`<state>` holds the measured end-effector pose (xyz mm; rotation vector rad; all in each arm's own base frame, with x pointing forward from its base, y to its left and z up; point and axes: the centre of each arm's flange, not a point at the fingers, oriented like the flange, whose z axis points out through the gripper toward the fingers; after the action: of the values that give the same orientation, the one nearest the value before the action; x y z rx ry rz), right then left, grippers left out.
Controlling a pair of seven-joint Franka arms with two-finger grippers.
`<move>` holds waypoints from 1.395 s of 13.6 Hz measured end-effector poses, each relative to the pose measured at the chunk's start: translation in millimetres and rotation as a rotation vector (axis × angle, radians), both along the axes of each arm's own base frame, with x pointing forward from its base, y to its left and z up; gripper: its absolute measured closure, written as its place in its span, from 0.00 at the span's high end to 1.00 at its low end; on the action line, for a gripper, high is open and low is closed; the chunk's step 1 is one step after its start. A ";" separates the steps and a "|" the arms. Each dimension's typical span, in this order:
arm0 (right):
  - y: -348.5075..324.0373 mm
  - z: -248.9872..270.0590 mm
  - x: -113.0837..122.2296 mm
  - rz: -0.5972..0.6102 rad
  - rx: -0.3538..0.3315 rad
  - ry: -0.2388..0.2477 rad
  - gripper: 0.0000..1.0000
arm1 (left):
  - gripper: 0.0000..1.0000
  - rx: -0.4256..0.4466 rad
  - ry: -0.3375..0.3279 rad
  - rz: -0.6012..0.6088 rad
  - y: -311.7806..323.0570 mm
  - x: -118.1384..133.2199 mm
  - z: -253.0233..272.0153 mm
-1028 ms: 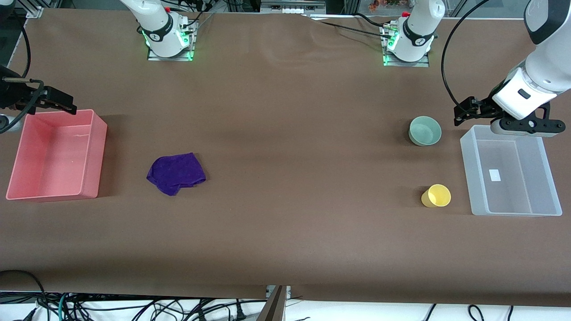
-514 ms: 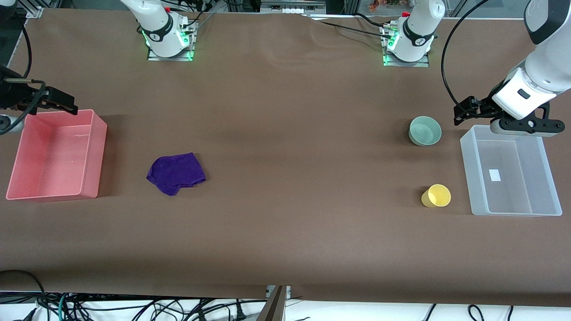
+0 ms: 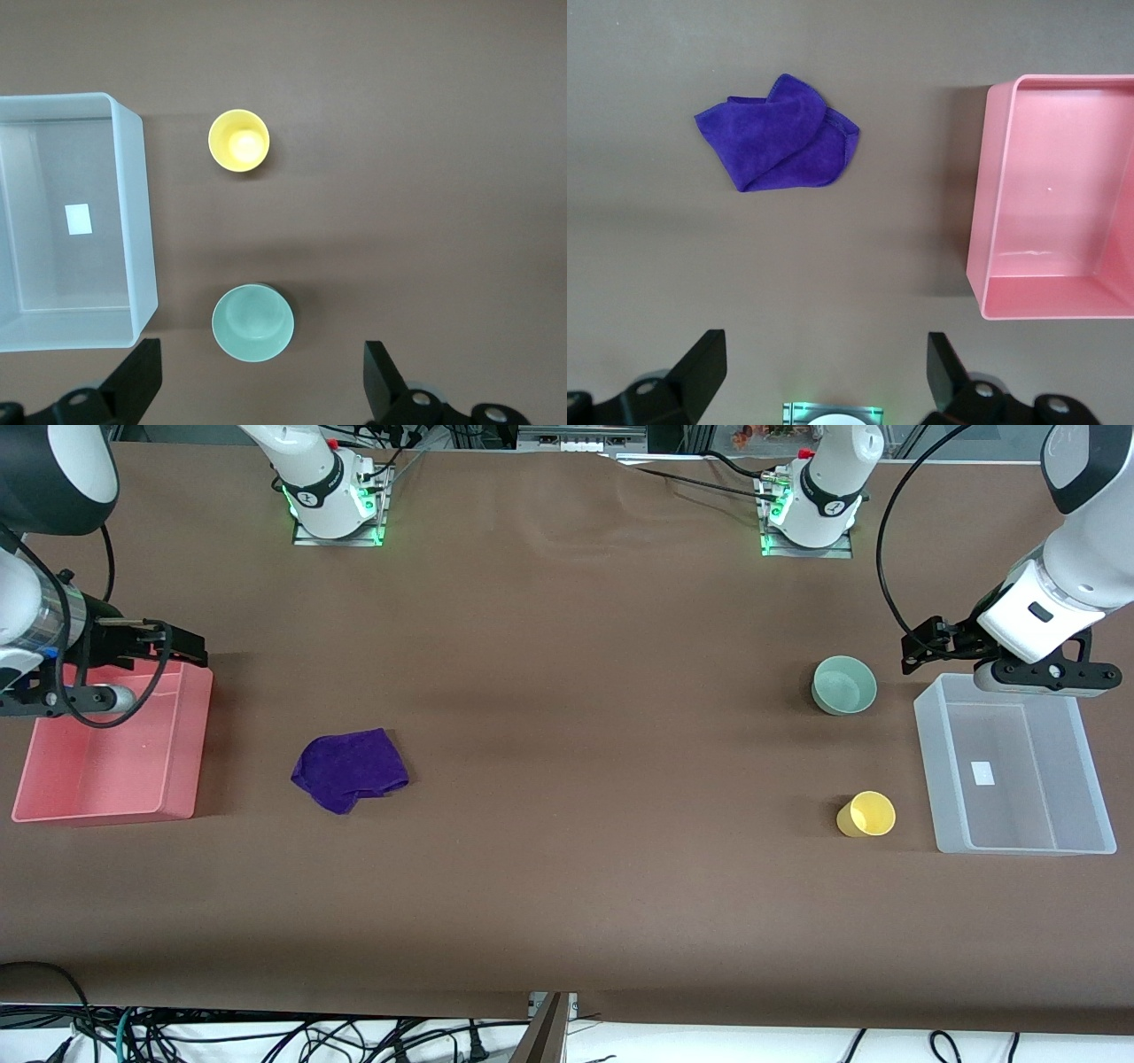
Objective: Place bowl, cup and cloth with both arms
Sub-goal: 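Reach the right gripper to the purple cloth while the left gripper reaches the green bowl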
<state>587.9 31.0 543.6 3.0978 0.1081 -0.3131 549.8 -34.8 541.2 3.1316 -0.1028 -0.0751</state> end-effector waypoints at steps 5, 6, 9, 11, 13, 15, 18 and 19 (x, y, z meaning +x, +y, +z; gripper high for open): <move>26.2 -60.0 7.1 -0.032 0.012 -0.070 1.00 | 1.00 -0.039 0.140 -0.253 30.2 15.5 -70.2; 38.0 -76.7 6.5 -0.054 0.013 -0.086 1.00 | 1.00 -0.056 0.179 -0.299 40.0 19.0 -92.9; 77.6 -125.5 1.7 -0.080 0.026 -0.113 1.00 | 1.00 -0.099 0.232 -0.427 60.3 23.9 -164.5; 94.0 -163.7 1.1 -0.067 0.044 -0.122 1.00 | 1.00 -0.095 0.193 -0.526 61.9 13.5 -216.6; 98.9 -206.7 1.4 -0.065 0.066 -0.140 1.00 | 1.00 -0.089 0.145 -0.597 59.7 -9.7 -265.8; 100.5 -247.7 0.1 -0.068 0.088 -0.160 1.00 | 1.00 -0.084 0.140 -0.629 58.0 -35.1 -300.5; 108.4 -285.5 -0.5 -0.047 0.102 -0.183 1.00 | 1.00 -0.095 0.187 -0.644 56.3 -56.6 -331.1; 113.1 -294.1 0.4 -0.028 0.102 -0.200 1.00 | 1.00 -0.102 0.204 -0.646 56.0 -60.0 -339.7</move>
<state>588.3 144.1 249.5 3.2120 0.0789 0.0035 489.8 21.2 201.5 2.8281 -1.0617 -0.3724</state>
